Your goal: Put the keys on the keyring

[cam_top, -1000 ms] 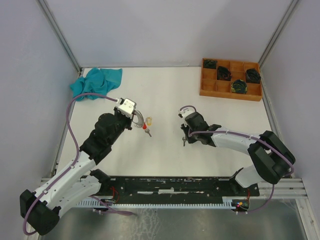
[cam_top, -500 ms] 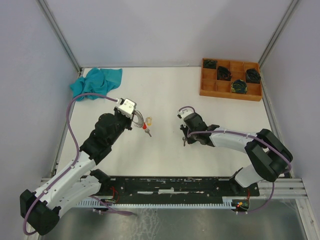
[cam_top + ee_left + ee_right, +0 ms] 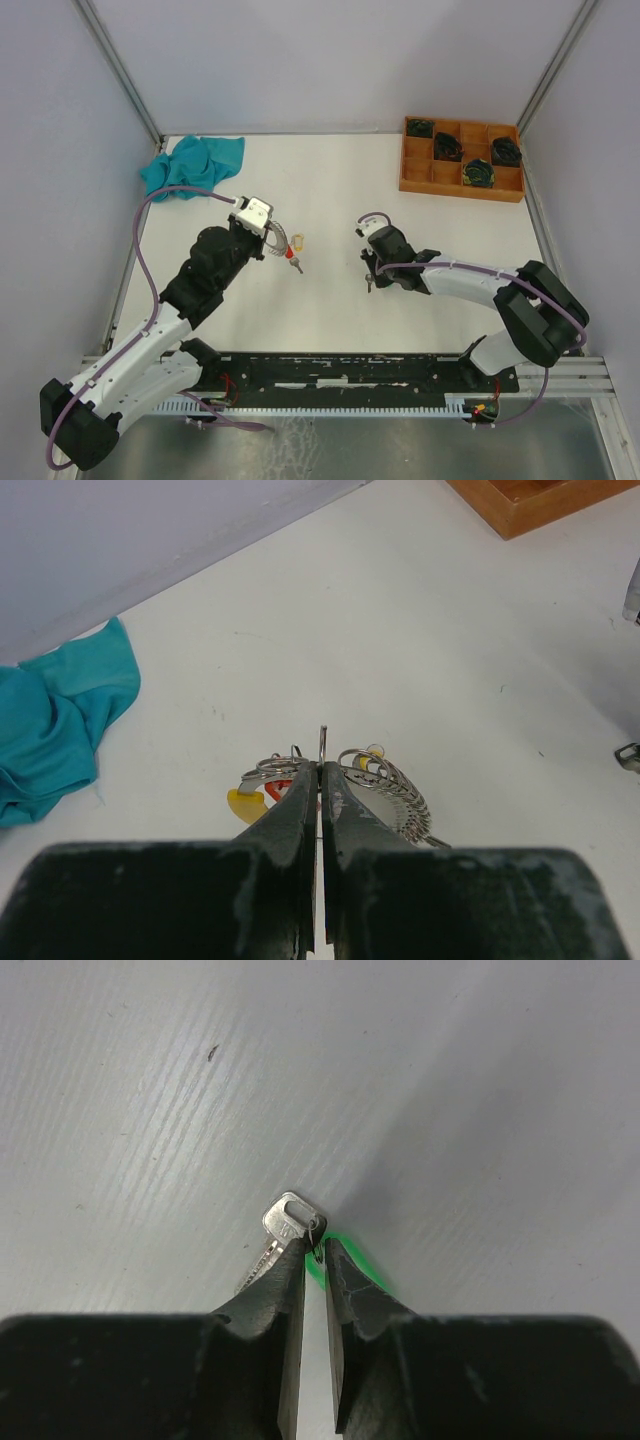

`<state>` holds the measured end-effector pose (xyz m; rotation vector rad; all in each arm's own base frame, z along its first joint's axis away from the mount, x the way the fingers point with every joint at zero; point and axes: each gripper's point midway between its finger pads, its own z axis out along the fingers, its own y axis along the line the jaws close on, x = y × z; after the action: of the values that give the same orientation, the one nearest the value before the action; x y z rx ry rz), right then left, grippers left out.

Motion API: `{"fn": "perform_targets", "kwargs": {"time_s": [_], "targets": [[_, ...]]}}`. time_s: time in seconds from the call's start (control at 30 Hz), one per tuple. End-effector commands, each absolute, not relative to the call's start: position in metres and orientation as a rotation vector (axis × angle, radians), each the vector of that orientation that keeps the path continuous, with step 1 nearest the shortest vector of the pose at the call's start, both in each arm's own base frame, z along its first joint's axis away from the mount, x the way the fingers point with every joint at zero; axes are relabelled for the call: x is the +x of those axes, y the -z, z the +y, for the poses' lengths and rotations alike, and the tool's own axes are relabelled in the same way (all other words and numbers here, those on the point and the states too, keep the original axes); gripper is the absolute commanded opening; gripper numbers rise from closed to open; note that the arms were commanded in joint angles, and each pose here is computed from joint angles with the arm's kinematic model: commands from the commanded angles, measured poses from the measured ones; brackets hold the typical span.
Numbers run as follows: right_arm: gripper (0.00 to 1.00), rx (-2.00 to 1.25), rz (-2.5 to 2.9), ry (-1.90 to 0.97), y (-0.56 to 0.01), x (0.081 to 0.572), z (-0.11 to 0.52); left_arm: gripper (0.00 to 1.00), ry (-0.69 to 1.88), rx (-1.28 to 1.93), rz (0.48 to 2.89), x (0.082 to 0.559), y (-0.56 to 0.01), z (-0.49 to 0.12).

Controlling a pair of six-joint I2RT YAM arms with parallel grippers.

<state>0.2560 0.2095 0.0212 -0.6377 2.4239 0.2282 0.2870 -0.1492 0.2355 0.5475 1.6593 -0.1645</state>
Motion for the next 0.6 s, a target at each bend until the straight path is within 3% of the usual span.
{"fn": "perform_targets", "kwargs": {"time_s": [0.0, 0.57], "targets": [[0.21, -0.626, 2.363, -0.221, -0.038, 0.263, 0.212, 0.03, 0.202, 0.499, 1.583, 0.291, -0.259, -0.153], [0.18, -0.638, 2.389, -0.212, -0.023, 0.263, 0.213, 0.03, 0.202, 0.502, 1.582, 0.291, -0.259, -0.153]]}}
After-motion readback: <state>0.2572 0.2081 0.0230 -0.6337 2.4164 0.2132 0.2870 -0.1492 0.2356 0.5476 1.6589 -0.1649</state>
